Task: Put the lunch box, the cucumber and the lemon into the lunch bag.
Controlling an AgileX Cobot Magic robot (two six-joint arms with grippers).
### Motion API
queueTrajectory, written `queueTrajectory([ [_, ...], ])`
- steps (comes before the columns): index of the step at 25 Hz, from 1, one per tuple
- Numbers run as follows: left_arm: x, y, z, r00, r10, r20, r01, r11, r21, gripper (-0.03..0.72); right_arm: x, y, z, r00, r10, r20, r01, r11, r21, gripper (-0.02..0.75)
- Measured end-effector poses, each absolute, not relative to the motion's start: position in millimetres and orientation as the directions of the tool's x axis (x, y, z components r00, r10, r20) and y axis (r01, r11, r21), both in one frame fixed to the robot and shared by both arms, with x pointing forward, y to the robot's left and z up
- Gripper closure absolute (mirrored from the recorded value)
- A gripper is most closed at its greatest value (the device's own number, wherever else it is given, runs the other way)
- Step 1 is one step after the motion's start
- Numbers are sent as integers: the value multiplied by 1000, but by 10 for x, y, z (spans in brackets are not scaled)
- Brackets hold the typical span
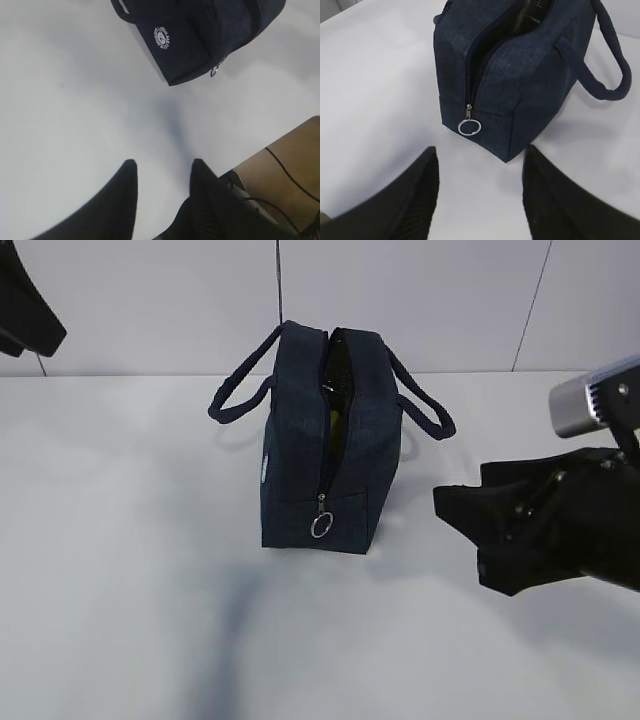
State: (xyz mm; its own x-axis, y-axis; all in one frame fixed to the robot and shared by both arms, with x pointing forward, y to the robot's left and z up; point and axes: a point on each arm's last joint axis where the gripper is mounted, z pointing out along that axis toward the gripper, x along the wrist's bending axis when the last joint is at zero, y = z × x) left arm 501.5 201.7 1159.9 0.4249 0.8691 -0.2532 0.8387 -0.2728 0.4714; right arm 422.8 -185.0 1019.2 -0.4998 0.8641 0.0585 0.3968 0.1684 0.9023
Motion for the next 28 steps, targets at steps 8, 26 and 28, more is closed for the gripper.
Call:
queueTrajectory([
  [8,5021,2036,11593,424,876,-230,837,-281,470,450,4381,-1756,9946,-486,870,81,442,165,882,335],
  [26,5021,2037,11592,410,880,-238,844,-267,466,450,4797,-1341,9096,-634,771,67,234,109,966,336],
  [28,5021,2037,11592,410,880,-238,844,-267,466,450,4806,-1332,9043,-636,769,73,236,104,966,336],
])
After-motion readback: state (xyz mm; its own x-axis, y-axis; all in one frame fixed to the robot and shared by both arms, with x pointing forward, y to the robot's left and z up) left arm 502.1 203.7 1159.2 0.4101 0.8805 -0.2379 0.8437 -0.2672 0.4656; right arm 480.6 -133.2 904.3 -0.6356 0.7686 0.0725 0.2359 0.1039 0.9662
